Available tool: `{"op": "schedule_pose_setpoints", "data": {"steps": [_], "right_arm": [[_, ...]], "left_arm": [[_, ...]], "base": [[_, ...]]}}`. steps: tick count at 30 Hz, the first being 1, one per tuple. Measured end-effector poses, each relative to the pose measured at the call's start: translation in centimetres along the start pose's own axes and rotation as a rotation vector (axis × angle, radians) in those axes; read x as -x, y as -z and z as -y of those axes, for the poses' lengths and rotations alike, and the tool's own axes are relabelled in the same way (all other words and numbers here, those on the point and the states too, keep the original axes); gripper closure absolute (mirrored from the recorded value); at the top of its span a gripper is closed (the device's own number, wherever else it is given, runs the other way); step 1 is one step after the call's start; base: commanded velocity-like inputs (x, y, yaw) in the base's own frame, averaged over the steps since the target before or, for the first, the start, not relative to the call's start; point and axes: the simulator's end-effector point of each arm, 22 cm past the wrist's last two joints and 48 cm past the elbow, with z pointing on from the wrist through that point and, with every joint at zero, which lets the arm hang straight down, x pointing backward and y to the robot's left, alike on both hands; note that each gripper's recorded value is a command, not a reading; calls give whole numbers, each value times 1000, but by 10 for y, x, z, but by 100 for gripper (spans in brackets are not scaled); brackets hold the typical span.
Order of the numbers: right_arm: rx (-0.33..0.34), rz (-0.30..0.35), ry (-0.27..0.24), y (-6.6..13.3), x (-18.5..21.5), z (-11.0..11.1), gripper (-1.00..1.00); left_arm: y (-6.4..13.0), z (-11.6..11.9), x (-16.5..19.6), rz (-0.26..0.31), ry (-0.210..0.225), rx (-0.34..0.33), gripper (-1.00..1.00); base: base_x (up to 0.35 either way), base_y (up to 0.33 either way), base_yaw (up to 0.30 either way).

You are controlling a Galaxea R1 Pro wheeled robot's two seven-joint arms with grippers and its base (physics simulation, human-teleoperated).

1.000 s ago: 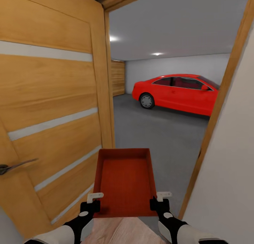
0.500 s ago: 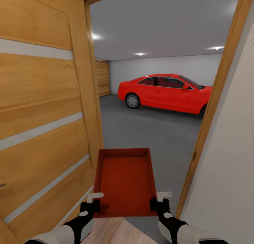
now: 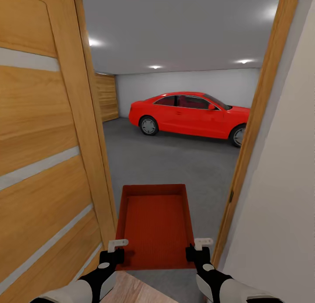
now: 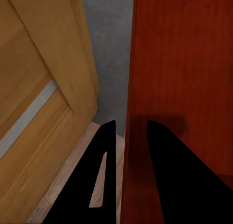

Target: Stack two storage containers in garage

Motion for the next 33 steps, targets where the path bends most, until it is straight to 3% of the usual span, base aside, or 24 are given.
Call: {"op": "schedule_pose_setpoints", "data": {"steps": [7,33], "right_arm": [[0,0,0,0,0,0,100],[-2,-4,-5,0,-1,0,100]], "left_arm": [[0,0,0,0,0,1,100],[0,0,0,-2,-2,0,100]], "base": [[240,210,-52],[244,217,-233]]}}
